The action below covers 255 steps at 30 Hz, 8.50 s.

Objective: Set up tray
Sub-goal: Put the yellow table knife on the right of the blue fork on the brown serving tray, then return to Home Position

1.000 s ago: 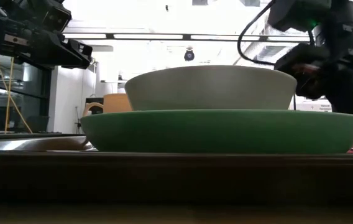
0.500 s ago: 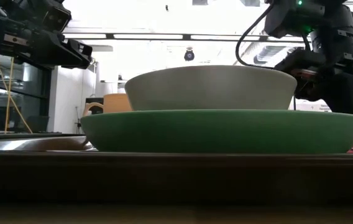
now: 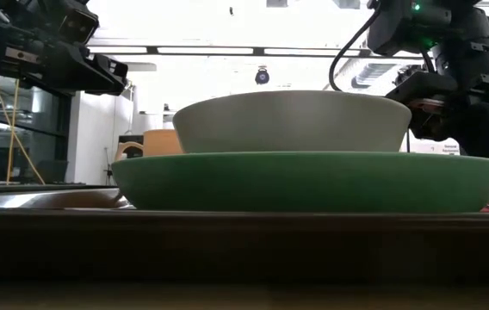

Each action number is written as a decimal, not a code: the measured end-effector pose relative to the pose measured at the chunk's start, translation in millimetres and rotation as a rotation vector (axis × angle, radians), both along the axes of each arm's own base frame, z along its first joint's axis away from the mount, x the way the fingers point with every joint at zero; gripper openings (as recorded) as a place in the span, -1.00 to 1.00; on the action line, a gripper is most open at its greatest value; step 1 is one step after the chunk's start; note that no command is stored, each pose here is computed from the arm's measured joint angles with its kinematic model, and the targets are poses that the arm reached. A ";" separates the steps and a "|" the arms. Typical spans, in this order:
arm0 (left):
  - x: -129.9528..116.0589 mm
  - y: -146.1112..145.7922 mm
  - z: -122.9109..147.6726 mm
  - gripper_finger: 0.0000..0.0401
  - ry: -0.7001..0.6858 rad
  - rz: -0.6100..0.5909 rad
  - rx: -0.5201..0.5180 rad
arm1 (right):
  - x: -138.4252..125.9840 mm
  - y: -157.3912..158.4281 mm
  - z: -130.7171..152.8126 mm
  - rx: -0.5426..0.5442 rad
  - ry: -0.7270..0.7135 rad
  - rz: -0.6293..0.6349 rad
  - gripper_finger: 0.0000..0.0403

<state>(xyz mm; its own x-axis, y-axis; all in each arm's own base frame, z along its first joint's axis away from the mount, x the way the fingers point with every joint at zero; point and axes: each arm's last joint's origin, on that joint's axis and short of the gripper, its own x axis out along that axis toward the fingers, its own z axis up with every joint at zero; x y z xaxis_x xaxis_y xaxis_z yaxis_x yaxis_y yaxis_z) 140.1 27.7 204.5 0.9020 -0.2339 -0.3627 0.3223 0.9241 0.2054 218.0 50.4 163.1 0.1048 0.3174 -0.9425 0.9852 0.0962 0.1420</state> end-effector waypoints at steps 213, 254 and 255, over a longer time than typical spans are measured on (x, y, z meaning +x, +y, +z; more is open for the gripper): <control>-75.4 -15.7 30.3 -0.44 -0.335 0.275 0.048 | -141.2 -54.2 120.7 -1.037 -0.653 0.105 -0.67; -64.4 -18.4 22.3 -0.44 -0.487 0.053 0.083 | -159.4 -50.2 67.8 -0.967 -1.253 0.244 -0.67; -64.5 -18.4 22.3 -0.44 -0.488 0.052 0.085 | -159.3 -50.1 67.8 -0.973 -1.252 0.254 -0.67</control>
<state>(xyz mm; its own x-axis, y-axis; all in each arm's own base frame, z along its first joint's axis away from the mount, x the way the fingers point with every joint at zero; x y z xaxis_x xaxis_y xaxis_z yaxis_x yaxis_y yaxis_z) 75.6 9.3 226.8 0.9811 -0.1717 0.0887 0.1235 0.9101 0.3955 58.7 0.3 230.9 0.9691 -0.1935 -0.1527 0.2465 0.7626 0.5980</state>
